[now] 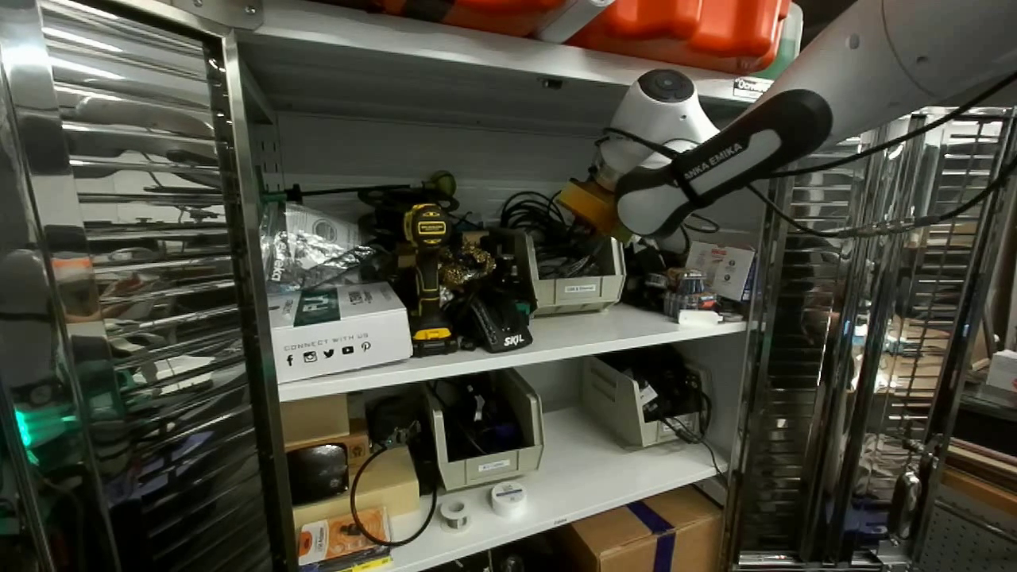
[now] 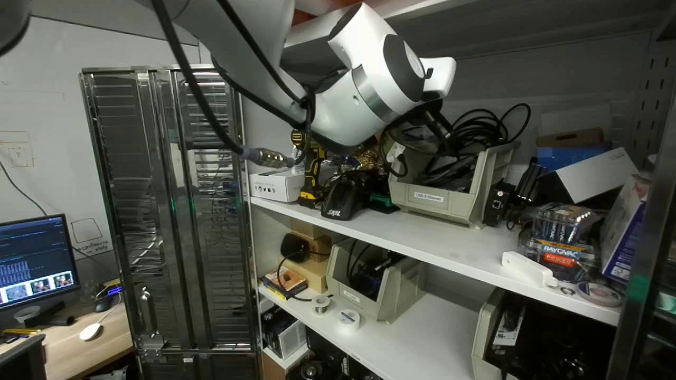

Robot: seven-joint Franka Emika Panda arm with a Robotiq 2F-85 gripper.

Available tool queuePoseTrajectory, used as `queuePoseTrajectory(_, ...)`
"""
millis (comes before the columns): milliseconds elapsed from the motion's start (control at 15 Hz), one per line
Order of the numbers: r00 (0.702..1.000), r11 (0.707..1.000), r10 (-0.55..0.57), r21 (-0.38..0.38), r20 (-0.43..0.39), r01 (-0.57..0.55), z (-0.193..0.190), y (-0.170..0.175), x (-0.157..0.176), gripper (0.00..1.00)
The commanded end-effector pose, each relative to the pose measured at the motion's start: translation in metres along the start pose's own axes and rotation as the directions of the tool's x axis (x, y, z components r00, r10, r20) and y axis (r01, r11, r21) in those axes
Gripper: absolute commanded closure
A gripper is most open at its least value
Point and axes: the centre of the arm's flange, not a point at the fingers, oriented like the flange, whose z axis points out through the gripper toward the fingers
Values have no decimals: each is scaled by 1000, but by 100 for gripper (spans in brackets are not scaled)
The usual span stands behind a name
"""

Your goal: Pack the cable away.

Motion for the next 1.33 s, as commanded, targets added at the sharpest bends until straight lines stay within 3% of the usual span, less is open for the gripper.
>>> queuePoseTrajectory(0, 1000, 996, -18, 87, -23, 20, 29, -59, 16, 85)
queuePoseTrajectory(67, 999, 994, -42, 99, -17, 44, 31, -64, 12, 85)
queuePoseTrajectory(133, 998, 992, -59, 112, -4, 59, 34, -67, 9, 35)
queuePoseTrajectory(200, 997, 990, -72, 120, 7, 71, 37, -68, 5, 34)
queuePoseTrajectory(467, 988, 982, -143, 133, 51, 135, 40, -54, -8, 5)
queuePoseTrajectory(533, 986, 981, -155, 130, 56, 146, 37, -47, -9, 0)
queuePoseTrajectory(867, 975, 969, -213, 140, 69, 202, 14, -26, 1, 0)
queuePoseTrajectory(1267, 942, 950, -293, 164, 162, 267, -20, 0, 1, 0)
